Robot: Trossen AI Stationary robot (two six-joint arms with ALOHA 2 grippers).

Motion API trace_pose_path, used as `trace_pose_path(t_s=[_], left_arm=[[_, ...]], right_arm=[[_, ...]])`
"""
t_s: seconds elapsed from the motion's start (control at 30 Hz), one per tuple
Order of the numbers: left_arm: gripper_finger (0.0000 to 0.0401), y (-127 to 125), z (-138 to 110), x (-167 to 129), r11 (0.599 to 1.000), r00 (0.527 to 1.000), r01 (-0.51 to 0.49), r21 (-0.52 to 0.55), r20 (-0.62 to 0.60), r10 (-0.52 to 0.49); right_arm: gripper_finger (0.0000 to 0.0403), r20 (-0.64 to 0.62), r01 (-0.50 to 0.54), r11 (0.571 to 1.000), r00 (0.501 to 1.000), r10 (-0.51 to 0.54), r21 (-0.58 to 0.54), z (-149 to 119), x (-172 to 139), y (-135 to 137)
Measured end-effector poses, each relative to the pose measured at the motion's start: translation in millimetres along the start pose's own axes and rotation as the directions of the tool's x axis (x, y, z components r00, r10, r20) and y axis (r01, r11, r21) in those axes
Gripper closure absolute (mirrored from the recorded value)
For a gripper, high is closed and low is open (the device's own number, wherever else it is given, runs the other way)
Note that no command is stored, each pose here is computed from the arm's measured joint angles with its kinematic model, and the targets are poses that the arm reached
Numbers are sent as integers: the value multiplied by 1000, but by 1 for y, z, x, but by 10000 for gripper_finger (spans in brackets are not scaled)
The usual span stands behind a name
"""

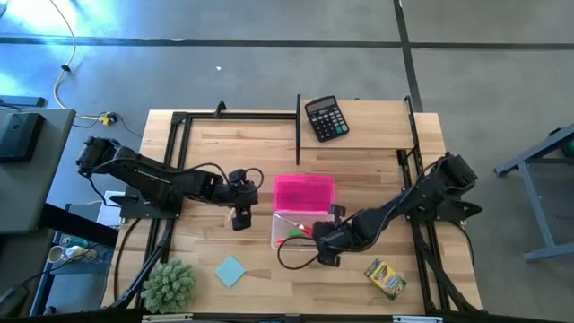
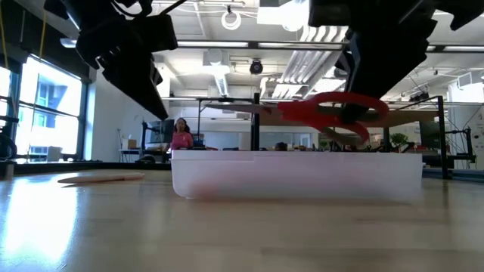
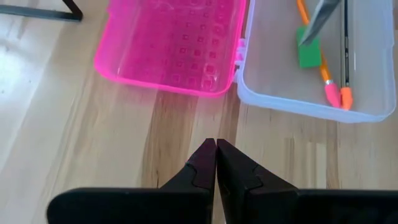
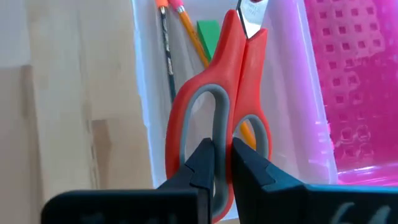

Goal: Pack school essentials
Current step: Put the red scissors into the supply box, then put the white pen into the supply box

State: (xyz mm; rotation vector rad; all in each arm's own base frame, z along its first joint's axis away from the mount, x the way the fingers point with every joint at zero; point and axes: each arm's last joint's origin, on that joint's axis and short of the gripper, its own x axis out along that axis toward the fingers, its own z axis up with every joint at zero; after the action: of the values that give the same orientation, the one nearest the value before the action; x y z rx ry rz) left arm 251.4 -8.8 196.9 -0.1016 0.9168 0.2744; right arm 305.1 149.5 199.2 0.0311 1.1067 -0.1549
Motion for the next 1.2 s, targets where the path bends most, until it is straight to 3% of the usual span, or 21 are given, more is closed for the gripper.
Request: trace_pose_path(t_s=[0.3, 0.77, 1.2], left_arm=[[396, -1, 0, -1, 999, 999, 37, -6, -1, -37], [396, -1, 1, -1, 999, 999, 44, -29, -1, -44], [396, -1, 1, 0, 999, 999, 44, -30, -2, -44]], right_arm=[[382, -75, -32, 999, 997, 32, -3, -2, 15, 0], [381, -85, -22, 1000, 996, 22, -3, 0, 20, -4], [289, -82, -15, 1000, 997, 15, -9, 1, 20, -6]])
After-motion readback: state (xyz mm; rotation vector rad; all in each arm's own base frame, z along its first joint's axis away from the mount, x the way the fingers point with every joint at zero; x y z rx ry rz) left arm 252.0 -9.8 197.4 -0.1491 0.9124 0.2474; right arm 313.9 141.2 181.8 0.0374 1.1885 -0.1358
